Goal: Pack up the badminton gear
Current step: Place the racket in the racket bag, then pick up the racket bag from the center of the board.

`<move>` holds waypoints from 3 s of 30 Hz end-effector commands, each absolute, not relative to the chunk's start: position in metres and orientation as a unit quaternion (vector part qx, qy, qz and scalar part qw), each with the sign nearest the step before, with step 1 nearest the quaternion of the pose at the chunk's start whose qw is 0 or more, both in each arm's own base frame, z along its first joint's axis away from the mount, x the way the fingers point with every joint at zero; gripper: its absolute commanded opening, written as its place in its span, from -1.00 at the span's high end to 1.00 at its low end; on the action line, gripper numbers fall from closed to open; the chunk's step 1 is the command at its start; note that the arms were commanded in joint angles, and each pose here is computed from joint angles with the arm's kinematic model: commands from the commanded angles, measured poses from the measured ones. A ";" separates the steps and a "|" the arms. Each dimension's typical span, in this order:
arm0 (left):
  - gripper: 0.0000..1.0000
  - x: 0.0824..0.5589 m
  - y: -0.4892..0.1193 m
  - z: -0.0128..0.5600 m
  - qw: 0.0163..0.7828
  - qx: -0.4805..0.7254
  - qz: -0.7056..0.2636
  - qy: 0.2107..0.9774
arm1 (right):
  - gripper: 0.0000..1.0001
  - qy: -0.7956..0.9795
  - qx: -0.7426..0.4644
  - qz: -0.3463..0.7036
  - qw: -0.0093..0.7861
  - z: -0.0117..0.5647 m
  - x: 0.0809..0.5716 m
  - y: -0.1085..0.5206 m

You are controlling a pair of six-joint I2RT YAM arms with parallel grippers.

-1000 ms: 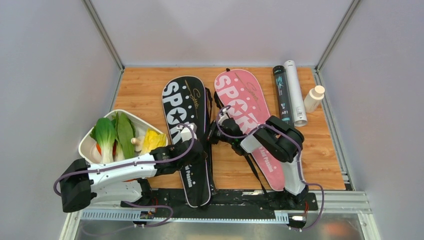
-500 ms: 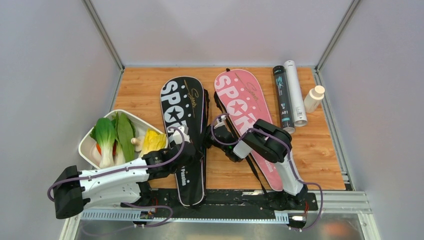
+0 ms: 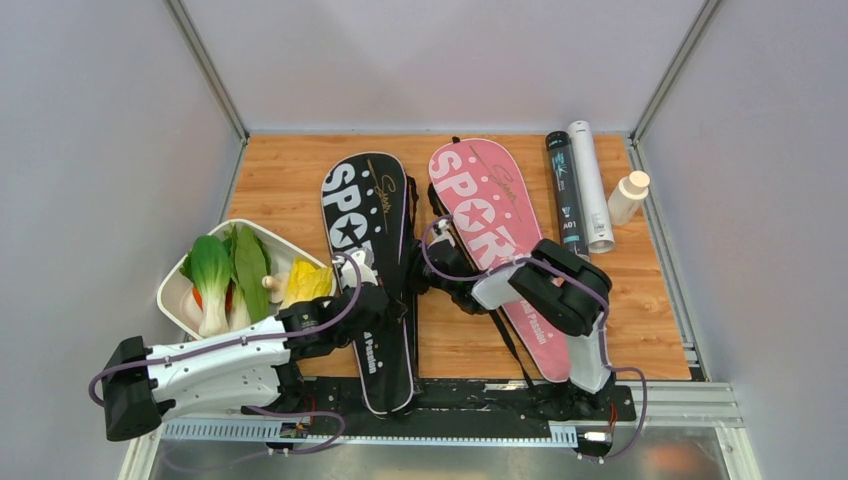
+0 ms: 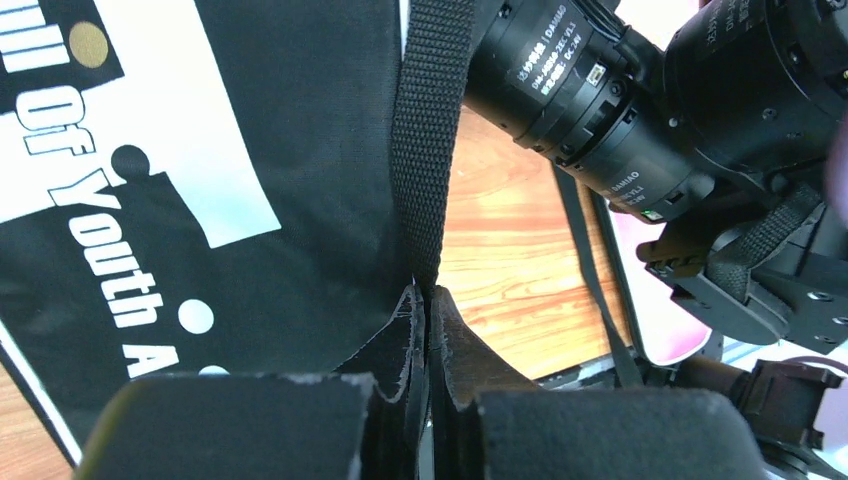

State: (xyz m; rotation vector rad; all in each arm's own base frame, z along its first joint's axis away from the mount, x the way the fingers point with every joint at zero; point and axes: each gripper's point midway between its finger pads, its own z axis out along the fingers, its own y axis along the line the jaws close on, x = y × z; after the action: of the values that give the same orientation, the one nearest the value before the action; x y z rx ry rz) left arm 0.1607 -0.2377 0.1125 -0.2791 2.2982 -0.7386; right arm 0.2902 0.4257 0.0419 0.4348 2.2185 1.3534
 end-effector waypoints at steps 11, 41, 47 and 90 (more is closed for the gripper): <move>1.00 0.166 -0.251 0.126 0.363 -0.094 -0.299 0.878 | -0.22 0.864 -0.068 0.471 0.166 0.053 0.189 0.359; 1.00 0.167 -0.283 0.117 0.335 -0.099 -0.334 0.875 | 0.62 0.819 -0.049 0.559 0.122 0.045 0.119 0.391; 1.00 0.164 -0.286 0.103 0.321 -0.099 -0.338 0.879 | 0.68 0.813 -0.015 0.570 0.115 0.031 0.113 0.388; -0.30 0.210 -0.178 0.160 0.422 -0.078 -0.195 0.882 | -0.36 0.903 -0.020 0.372 0.216 -0.007 0.256 0.375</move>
State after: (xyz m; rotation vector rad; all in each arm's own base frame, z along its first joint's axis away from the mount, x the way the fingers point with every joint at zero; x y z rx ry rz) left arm 0.2083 -0.1840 0.1514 -0.1992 2.2443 -0.4674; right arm 0.2653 0.3868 0.0425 -0.0333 2.3683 1.1759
